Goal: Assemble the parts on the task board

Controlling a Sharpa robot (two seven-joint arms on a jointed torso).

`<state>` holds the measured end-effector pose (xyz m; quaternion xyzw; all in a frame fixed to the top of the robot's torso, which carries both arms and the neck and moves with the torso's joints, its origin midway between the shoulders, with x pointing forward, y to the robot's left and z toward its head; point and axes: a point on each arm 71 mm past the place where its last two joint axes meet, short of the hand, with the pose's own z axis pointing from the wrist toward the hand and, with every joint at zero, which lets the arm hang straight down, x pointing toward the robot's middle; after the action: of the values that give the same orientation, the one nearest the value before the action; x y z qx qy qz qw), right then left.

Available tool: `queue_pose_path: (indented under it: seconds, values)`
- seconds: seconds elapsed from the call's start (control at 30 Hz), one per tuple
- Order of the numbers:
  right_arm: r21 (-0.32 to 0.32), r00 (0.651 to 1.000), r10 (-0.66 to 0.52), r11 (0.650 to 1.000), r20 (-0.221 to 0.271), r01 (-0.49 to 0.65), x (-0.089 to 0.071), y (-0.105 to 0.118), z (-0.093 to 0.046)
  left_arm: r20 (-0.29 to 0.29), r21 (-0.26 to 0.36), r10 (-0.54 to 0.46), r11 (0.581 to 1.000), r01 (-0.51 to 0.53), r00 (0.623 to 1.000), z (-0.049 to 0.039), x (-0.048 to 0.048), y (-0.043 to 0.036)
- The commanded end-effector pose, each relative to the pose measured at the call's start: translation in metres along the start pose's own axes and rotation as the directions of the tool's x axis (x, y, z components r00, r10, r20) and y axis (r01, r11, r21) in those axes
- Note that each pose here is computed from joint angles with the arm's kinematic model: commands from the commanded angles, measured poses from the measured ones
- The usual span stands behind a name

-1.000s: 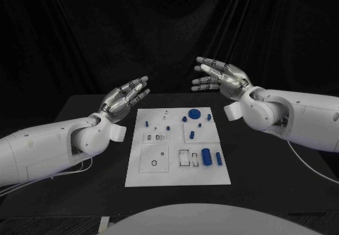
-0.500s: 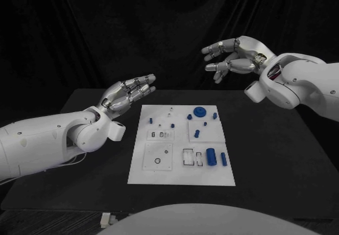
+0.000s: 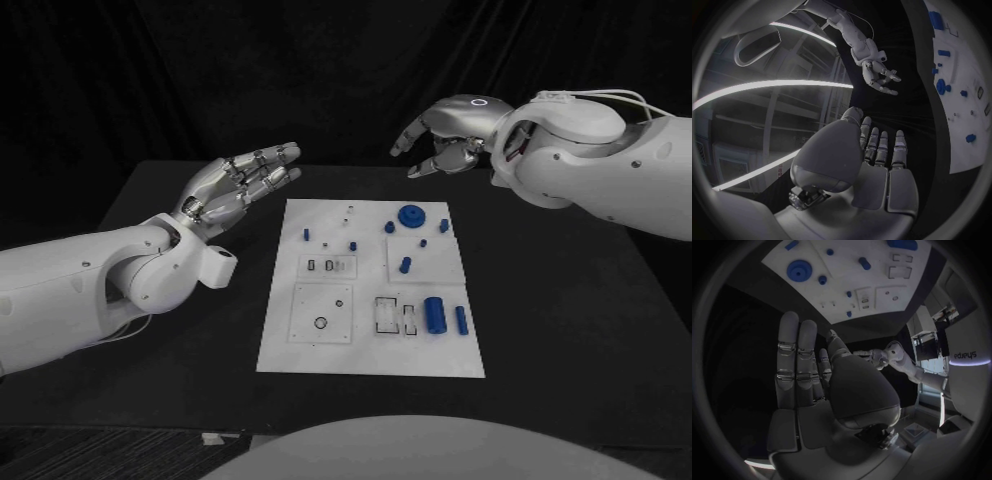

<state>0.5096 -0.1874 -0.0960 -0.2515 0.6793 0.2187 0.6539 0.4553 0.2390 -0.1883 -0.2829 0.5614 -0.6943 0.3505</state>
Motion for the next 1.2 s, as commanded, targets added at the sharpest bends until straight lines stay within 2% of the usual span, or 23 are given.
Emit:
queue_pose_path:
  seconds: [0.03,0.6,1.2]
  values:
    - [0.029,0.976,-0.209,0.977,-0.055,0.211,0.004,-0.003,0.002,-0.016,0.119,0.008,0.993,-0.006,1.000,0.0007,0.0004,-0.0095]
    - [-0.012,0.969,-0.220,0.975,-0.109,0.220,0.031,0.001,0.012,-0.046,0.106,-0.014,0.994,0.019,0.999,0.0022,0.0024,-0.0083]
    - [-0.028,0.965,-0.209,0.978,-0.162,0.207,0.043,-0.002,0.003,-0.064,0.090,-0.028,0.995,0.033,0.998,0.0036,0.0036,-0.0065]
